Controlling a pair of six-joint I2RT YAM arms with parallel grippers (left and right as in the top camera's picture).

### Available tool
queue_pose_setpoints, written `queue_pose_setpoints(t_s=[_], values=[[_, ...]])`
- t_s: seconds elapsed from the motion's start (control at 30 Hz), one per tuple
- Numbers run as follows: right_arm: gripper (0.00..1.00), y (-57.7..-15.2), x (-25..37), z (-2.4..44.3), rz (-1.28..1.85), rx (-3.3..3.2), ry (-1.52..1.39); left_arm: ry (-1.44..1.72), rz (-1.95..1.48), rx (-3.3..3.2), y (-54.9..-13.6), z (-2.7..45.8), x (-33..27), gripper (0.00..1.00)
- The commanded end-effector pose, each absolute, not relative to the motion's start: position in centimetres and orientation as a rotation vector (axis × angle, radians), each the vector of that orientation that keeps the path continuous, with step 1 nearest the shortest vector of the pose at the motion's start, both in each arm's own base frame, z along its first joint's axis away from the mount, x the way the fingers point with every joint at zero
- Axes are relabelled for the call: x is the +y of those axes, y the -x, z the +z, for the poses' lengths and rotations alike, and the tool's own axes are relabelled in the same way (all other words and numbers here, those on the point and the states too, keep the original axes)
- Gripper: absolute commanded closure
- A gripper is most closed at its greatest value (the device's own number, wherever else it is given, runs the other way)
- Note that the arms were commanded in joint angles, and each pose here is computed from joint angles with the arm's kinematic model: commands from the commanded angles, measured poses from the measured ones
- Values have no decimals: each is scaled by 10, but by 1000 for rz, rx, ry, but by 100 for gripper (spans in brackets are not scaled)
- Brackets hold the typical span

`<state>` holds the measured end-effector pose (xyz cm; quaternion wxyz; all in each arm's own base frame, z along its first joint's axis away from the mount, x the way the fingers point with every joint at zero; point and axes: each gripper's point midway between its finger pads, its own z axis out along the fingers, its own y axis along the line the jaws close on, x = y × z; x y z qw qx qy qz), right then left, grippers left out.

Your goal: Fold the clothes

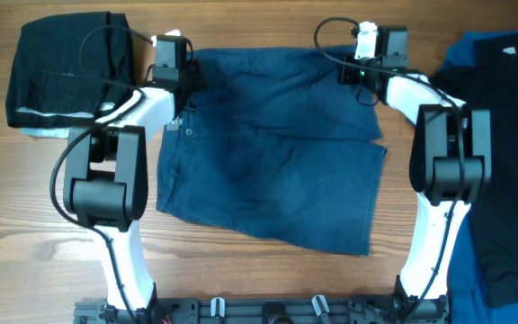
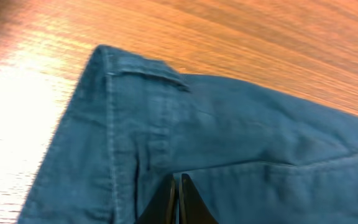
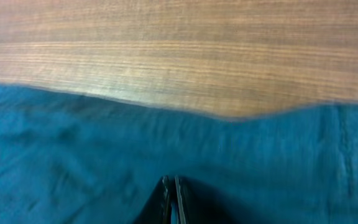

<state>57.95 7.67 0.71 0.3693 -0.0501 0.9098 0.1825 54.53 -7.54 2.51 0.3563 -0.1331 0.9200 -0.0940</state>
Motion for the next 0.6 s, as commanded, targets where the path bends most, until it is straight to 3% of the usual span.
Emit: queue_pose_setpoints(t_s=[0.0,0.27,0.37,0.57], values=[[96,-597,65,-11,346,2288,110,376,-250,2404,-545,8,-73,96],[95,-613,41,-37,178,2231,35,373,-243,2415,-544,1,-72,96],[95,-623,-3,-26,-23,2157,-216,379,-237,2413,-544,1,-70,96],[93,-643,-23,35,-58,1971,-252,395,-237,2392,-548,5,-62,96]])
